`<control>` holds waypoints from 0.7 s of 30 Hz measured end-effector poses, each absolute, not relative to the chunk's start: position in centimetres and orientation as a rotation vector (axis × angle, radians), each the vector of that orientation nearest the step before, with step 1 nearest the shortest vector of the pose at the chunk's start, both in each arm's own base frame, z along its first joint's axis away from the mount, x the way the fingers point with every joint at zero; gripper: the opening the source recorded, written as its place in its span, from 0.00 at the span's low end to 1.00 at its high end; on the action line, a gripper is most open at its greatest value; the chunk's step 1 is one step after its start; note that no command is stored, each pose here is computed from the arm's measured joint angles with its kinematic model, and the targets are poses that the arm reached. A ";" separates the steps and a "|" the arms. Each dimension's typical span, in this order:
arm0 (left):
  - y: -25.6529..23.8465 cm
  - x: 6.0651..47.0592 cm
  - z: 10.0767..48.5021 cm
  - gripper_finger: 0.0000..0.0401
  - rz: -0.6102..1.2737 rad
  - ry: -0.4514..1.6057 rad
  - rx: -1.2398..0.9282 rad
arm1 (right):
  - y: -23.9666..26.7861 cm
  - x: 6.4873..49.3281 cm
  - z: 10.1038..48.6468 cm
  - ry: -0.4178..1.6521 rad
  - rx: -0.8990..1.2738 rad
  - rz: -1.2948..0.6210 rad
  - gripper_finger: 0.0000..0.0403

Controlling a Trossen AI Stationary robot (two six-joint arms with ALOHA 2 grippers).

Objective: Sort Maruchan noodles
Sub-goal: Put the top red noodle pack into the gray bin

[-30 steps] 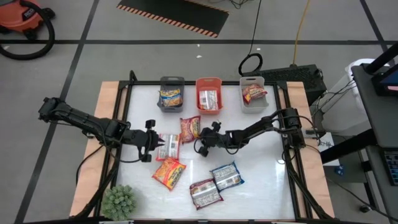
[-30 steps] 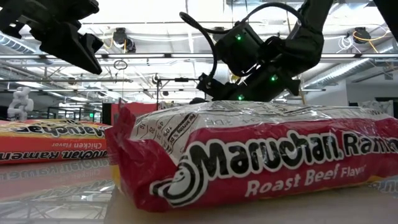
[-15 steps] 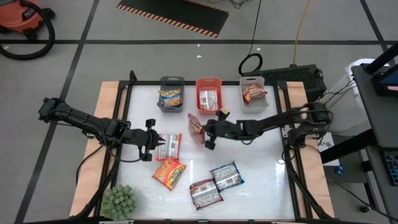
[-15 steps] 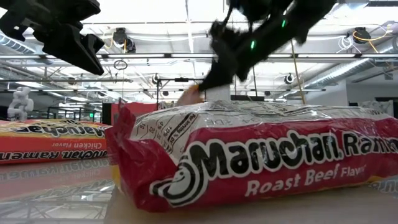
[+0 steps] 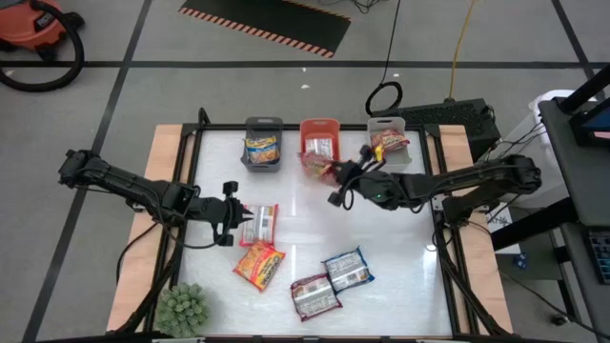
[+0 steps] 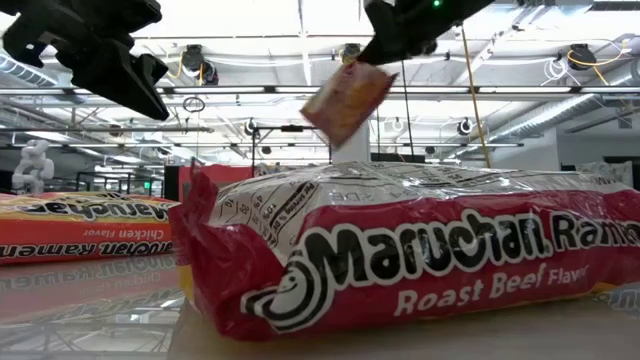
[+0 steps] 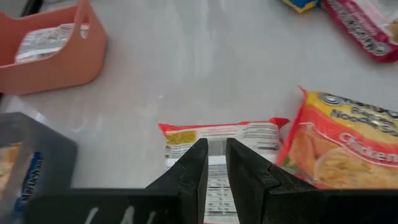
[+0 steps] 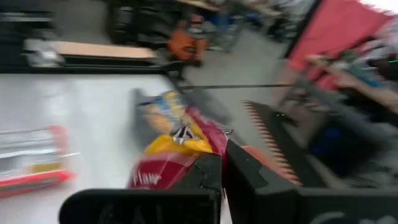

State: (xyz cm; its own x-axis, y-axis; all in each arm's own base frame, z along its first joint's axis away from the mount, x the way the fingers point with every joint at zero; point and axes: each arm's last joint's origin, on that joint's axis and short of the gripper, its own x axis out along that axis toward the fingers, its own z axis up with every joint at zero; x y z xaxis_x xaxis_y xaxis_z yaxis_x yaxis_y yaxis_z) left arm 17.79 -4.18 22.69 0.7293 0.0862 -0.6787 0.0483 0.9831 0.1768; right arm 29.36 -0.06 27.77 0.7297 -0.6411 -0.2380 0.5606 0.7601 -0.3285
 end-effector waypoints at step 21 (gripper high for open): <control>-2.0 18.1 22.7 0.16 0.203 0.753 0.114 | -7.3 25.9 28.8 0.479 -0.297 -1.081 0.00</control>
